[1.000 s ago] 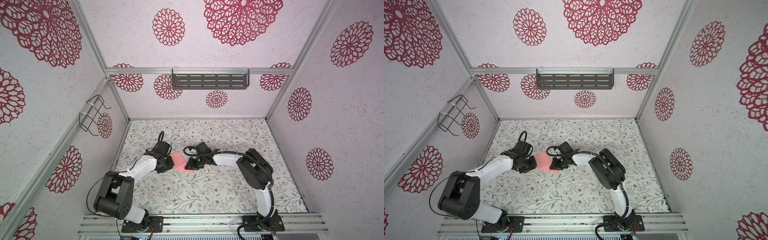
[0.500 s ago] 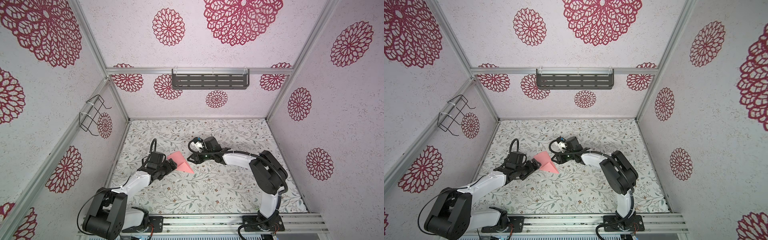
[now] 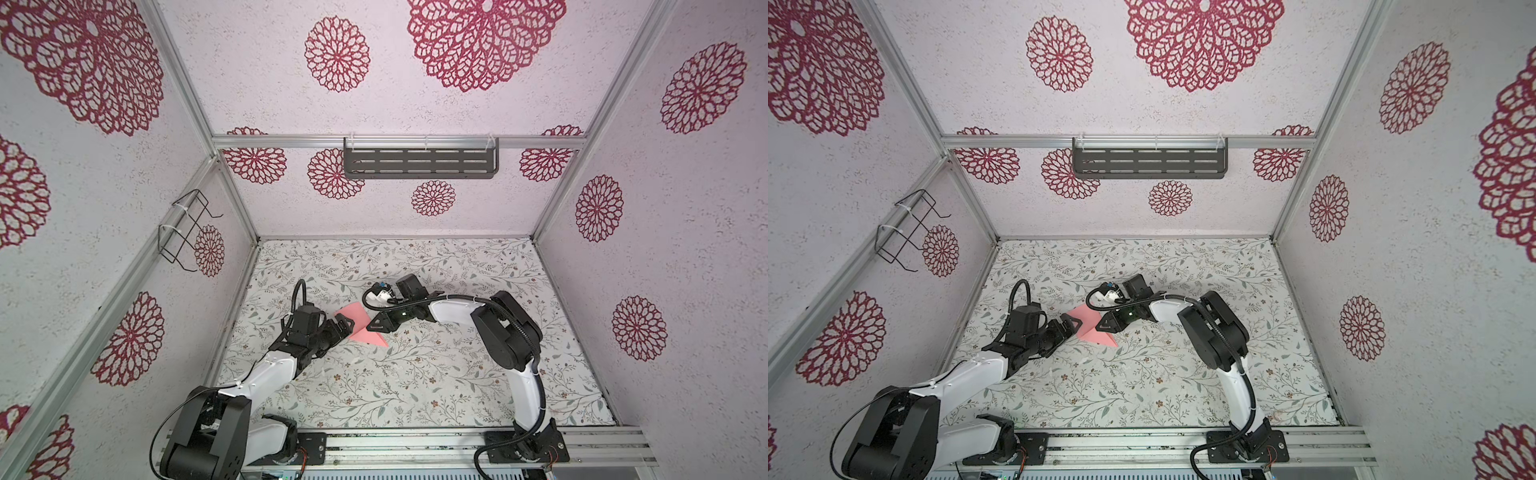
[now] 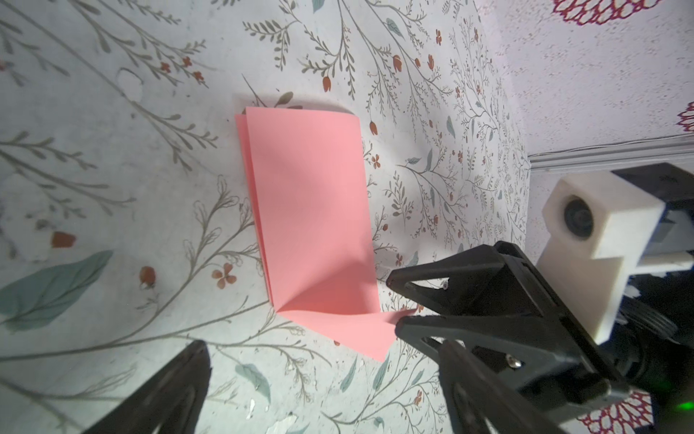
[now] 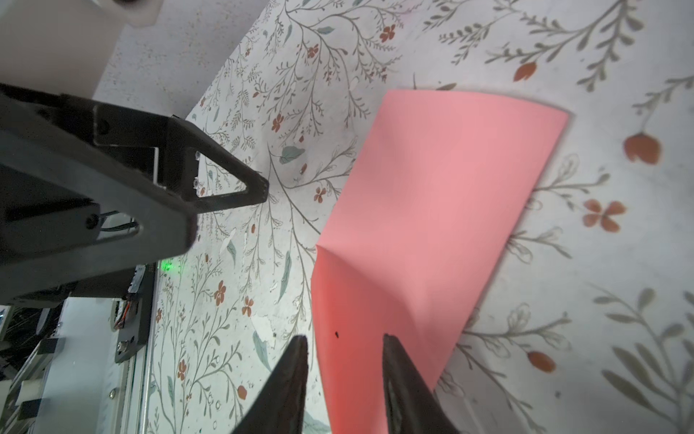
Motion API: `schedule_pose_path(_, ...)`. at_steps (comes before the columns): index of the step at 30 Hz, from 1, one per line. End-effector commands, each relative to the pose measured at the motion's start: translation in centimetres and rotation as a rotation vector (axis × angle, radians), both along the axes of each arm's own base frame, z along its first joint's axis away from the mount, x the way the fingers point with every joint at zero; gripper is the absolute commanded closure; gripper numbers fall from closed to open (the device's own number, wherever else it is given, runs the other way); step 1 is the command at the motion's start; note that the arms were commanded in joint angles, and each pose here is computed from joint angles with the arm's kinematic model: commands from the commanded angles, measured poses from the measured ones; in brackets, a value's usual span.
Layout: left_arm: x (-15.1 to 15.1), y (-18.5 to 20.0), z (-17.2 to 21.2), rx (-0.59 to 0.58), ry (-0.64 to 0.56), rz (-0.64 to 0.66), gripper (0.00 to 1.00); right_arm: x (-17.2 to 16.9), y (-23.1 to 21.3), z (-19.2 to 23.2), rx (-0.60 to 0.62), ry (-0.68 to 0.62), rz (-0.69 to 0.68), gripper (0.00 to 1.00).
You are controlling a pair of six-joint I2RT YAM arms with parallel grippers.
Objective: Fold a paper plane with a square sheet of paper (pick it up from the middle)
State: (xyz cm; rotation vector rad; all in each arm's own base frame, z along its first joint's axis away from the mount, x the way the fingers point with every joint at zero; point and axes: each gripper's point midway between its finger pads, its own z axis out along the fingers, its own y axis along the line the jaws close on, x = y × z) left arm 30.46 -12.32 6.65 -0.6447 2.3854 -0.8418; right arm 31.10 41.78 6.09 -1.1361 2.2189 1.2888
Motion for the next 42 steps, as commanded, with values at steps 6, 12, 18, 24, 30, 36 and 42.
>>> schedule_pose_path(6, 0.4, -1.3, -0.4, -0.080, 0.014, -0.036, 0.00, -0.3, 0.5, 0.2, 0.038, 0.016, 0.079, 0.86)
schedule_pose_path(12, 0.4, -2.4, -1.4, -0.146, 0.049, -0.057, 0.10, 0.6, 0.3, 1.0, 0.117, 0.058, 0.031, 0.91)
schedule_pose_path(18, 0.9, -3.5, -2.1, -0.220, 0.066, -0.075, 0.23, 1.4, 0.1, 1.3, 0.181, 0.119, -0.017, 0.93)
schedule_pose_path(24, 1.5, -4.1, -2.6, -0.253, 0.074, -0.082, 0.39, 2.0, -0.2, 0.9, 0.206, 0.171, -0.057, 0.94)
schedule_pose_path(30, 2.4, -4.3, -2.9, -0.266, 0.054, -0.082, 0.48, 2.3, -0.6, 0.9, 0.228, 0.194, -0.072, 0.94)
schedule_pose_path(36, 3.3, -5.1, -2.1, -0.296, -0.023, -0.124, 0.57, 2.4, -0.9, 1.0, 0.235, 0.203, -0.076, 0.93)
schedule_pose_path(42, 3.9, -4.8, -2.1, -0.271, -0.051, -0.127, 0.58, 2.5, -0.9, 1.1, 0.243, 0.208, -0.077, 0.93)
